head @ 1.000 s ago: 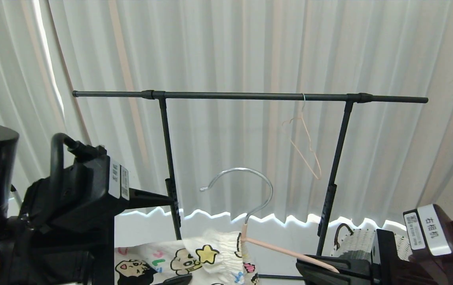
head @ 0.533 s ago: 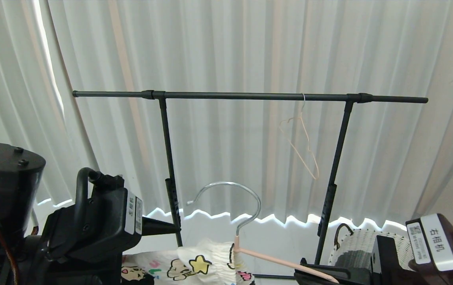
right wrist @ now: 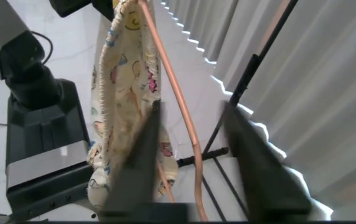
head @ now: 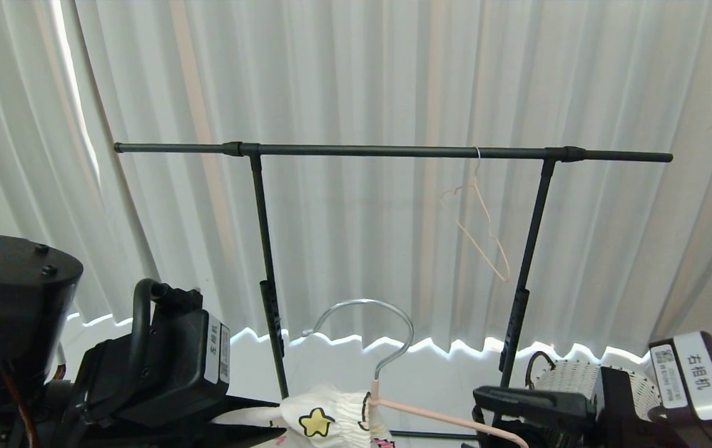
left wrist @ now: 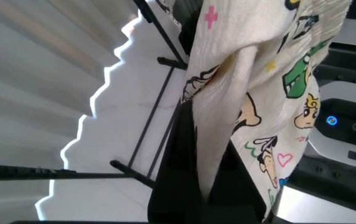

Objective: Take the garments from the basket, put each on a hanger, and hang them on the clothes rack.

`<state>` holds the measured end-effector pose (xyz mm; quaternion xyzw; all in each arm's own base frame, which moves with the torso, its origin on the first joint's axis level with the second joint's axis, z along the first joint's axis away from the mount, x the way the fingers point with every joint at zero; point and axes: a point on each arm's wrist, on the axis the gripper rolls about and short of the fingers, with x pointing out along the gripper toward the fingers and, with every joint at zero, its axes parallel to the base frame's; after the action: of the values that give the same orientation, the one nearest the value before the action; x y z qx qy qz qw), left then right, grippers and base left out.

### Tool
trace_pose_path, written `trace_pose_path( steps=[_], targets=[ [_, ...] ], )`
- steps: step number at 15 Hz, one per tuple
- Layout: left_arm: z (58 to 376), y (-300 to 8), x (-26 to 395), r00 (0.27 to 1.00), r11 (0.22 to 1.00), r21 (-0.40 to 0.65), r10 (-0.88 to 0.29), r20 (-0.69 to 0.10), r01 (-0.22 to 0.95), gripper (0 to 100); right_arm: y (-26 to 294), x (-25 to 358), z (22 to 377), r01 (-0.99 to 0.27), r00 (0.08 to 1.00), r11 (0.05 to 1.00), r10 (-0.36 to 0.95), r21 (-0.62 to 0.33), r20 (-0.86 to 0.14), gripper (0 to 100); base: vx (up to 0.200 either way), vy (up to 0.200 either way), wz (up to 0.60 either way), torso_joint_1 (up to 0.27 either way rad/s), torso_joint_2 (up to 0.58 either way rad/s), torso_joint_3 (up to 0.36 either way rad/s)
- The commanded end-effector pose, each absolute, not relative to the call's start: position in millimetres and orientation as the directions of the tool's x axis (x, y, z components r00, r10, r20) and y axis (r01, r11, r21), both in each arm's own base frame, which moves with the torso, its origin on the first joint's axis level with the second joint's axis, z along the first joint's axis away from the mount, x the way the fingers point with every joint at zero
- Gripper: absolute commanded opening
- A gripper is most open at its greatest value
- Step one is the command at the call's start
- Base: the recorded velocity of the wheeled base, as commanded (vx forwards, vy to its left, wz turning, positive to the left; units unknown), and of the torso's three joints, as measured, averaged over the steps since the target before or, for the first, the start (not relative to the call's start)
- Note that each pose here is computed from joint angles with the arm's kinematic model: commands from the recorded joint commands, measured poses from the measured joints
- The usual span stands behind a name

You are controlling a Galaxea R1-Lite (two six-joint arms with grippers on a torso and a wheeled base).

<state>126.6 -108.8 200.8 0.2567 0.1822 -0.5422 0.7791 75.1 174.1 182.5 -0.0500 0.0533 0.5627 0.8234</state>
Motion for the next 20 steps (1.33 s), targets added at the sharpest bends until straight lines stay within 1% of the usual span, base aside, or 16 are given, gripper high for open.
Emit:
trace_pose_path(
  steps=[1,2,3,6,7,8,9,10,11,12,13,14,15,16,17,20],
  targets=[
    [198.7,-108.6,127.2,0.346,0.285,0.197,-0.746,-0.569,0.938,0,173.8,75.1,181.5,-0.929,0.368,0.369,0.917,-0.024,-0.151,100,0.000,0.000,0.00,0.000,0.00,0.000],
    [194.1,-104.7,127.2,0.361,0.306,0.194,-0.728,-0.583,0.932,0,172.7,76.5,181.4,-0.907,0.420,0.420,0.895,-0.033,-0.151,100,0.000,0.000,0.00,0.000,0.00,0.000],
    [187.6,-99.6,128.3,0.397,0.350,0.201,-0.688,-0.608,0.915,0,171.7,77.4,180.2,-0.889,0.457,0.457,0.876,-0.037,-0.156,100,0.000,0.000,0.00,0.000,0.00,0.000],
    [181.3,-86.1,132.8,0.512,0.479,0.245,-0.574,-0.640,0.843,0,170.5,78.2,177.5,-0.878,0.477,0.478,0.863,-0.036,-0.166,100,0.000,0.000,0.00,0.000,0.00,0.000],
    [182.0,-78.8,139.5,0.551,0.563,0.213,-0.540,-0.637,0.798,0,170.9,78.4,174.3,-0.879,0.473,0.475,0.862,-0.031,-0.184,100,0.000,0.000,0.00,0.000,0.00,0.000],
    [187.6,-76.1,143.5,0.579,0.633,0.166,-0.529,-0.620,0.756,0,172.3,78.9,170.6,-0.878,0.469,0.478,0.858,-0.011,-0.211,100,0.000,0.000,0.00,0.000,0.00,0.000],
    [194.9,-76.6,144.7,0.596,0.668,0.132,-0.536,-0.598,0.733,0,174.5,79.9,168.4,-0.875,0.466,0.483,0.855,0.024,-0.229,100,0.000,0.000,0.00,0.000,0.00,0.000],
    [208.8,-77.0,147.4,0.640,0.716,0.113,-0.527,-0.559,0.689,0,181.4,82.9,163.1,-0.862,0.462,0.498,0.849,0.094,-0.259,100,0.000,0.000,0.00,0.000,0.00,0.000],
    [215.3,-77.5,149.9,0.669,0.740,0.122,-0.508,-0.543,0.661,0,187.0,85.5,160.0,-0.848,0.461,0.511,0.843,0.145,-0.276,100,0.000,0.000,0.00,0.000,0.00,0.000],
    [222.5,-77.9,151.6,0.695,0.756,0.140,-0.492,-0.524,0.640,0,195.3,89.2,155.2,-0.827,0.461,0.527,0.835,0.195,-0.301,100,0.000,0.000,0.00,0.000,0.00,0.000],
    [227.7,-78.3,151.7,0.704,0.755,0.146,-0.498,-0.507,0.639,0,207.4,96.4,155.7,-0.797,0.471,0.547,0.828,0.257,-0.304,100,0.000,0.000,0.00,0.000,0.00,0.000],
    [231.4,-79.6,151.3,0.706,0.751,0.151,-0.506,-0.495,0.643,0,219.7,104.7,158.7,-0.763,0.490,0.567,0.820,0.310,-0.295,100,0.000,0.000,0.00,0.000,0.00,0.000],
    [236.2,-81.1,151.5,0.711,0.746,0.158,-0.514,-0.479,0.646,0,233.0,115.3,165.1,-0.720,0.535,0.600,0.800,0.349,-0.270,100,0.000,0.000,0.00,0.000,0.00,0.000],
    [239.1,-81.3,152.0,0.716,0.747,0.162,-0.517,-0.469,0.645,0,240.0,121.1,166.1,-0.697,0.561,0.620,0.784,0.361,-0.265,100,0.000,0.000,0.00,0.000,0.00,0.000],
    [243.4,-82.5,152.0,0.719,0.743,0.167,-0.525,-0.455,0.648,0,248.5,135.6,166.4,-0.659,0.604,0.655,0.754,0.369,-0.259,100,0.000,0.000,0.00,0.000,0.00,0.000],
    [245.2,-85.5,149.7,0.712,0.731,0.170,-0.540,-0.448,0.661,0,257.9,148.3,160.6,-0.641,0.621,0.677,0.734,0.361,-0.274,100,0.000,0.000,0.00,0.000,0.00,0.000]
  ],
)
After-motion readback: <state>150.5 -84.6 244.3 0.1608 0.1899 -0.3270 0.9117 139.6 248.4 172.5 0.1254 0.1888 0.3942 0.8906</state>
